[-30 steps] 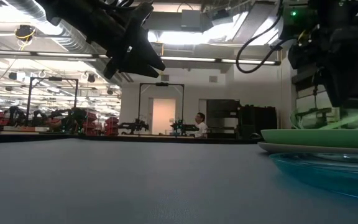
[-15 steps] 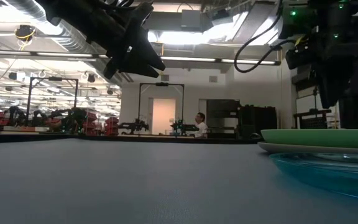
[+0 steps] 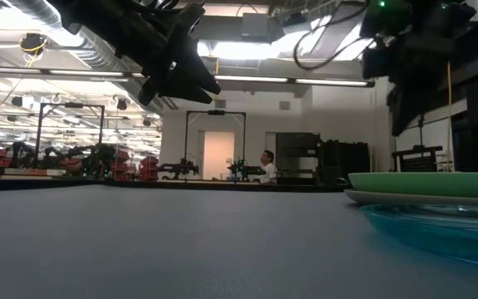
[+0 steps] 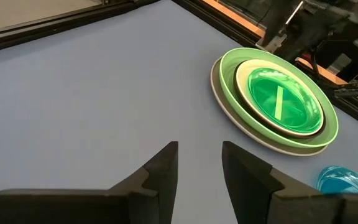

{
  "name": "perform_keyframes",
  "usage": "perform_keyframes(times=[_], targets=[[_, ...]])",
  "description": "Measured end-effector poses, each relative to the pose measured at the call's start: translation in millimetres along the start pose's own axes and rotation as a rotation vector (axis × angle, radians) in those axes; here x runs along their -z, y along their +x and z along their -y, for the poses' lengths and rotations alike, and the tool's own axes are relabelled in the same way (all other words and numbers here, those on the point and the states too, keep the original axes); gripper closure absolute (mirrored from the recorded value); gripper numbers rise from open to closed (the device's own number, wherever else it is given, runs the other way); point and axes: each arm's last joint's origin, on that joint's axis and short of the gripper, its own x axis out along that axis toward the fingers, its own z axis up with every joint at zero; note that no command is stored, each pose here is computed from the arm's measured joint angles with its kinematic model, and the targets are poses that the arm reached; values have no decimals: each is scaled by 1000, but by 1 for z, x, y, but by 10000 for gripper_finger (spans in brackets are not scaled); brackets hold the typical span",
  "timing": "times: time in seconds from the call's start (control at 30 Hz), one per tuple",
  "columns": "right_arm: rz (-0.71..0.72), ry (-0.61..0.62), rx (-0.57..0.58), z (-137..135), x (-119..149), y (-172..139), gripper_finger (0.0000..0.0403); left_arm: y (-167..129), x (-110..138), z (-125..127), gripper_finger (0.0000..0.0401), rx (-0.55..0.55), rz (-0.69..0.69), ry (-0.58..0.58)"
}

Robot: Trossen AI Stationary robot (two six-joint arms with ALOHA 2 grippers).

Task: Stack plastic plates
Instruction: Stack the blue plate on top of the green plate

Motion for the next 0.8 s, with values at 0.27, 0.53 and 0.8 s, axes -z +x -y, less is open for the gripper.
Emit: perform_keyframes(times=[0.27,0.53,0.8], targets=[[170,-46,-188,-8,-18,-2,214,0,0,0,283,0,0,0],[214,-101,-242,-19,-22,-3,214,0,0,0,283,0,0,0],[211,-242,-245,-52,-13,0,214,0,0,0,283,0,0,0]])
